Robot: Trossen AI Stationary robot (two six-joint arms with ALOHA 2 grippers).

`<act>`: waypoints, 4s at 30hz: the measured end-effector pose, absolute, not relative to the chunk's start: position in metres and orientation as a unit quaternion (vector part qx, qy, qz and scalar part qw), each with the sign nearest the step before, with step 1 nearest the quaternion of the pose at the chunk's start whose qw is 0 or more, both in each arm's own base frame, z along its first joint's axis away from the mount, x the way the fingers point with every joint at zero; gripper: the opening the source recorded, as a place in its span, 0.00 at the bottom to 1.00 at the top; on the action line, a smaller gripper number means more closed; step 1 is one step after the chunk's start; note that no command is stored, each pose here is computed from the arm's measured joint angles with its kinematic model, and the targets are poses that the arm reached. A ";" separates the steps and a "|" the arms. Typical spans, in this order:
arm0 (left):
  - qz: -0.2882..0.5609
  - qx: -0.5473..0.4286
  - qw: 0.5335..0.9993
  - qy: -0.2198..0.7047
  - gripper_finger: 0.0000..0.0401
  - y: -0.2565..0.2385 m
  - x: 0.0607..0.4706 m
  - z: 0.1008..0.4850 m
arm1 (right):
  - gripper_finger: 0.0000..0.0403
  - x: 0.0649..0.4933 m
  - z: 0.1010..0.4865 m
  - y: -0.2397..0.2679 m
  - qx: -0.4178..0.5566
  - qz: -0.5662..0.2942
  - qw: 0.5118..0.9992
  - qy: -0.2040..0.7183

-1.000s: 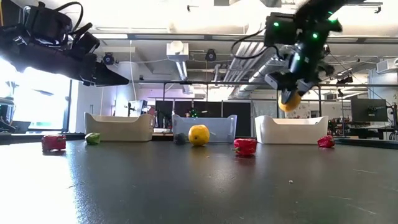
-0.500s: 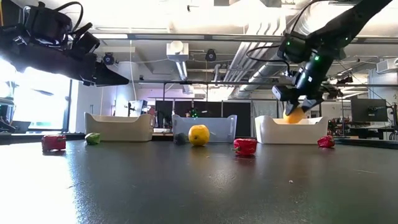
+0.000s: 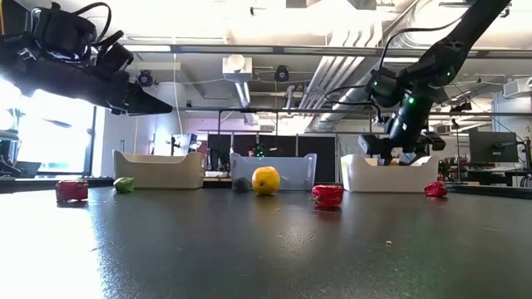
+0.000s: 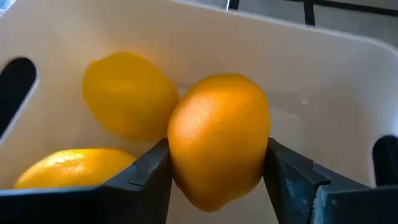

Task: Sort produce into baskets
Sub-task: Put the lemon into the white bin, then put the red bell pepper into the gray bin

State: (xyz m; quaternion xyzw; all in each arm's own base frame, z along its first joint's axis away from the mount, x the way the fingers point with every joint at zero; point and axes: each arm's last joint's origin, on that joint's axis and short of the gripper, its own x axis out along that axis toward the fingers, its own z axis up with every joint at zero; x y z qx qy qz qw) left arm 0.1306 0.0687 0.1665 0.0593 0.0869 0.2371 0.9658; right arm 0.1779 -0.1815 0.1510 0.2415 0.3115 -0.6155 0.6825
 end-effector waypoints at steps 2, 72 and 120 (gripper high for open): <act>0.237 0.059 0.966 0.087 0.25 0.069 0.131 0.166 | 0.51 0.178 0.150 -0.182 0.247 -0.618 0.679 0.310; -0.097 0.006 0.818 0.567 0.35 -0.026 0.197 0.198 | 0.01 0.288 0.194 0.014 0.079 -0.165 0.947 0.266; -0.069 0.073 0.776 0.623 0.10 -0.019 0.228 0.187 | 0.01 0.287 0.192 0.014 0.077 -0.166 0.944 0.276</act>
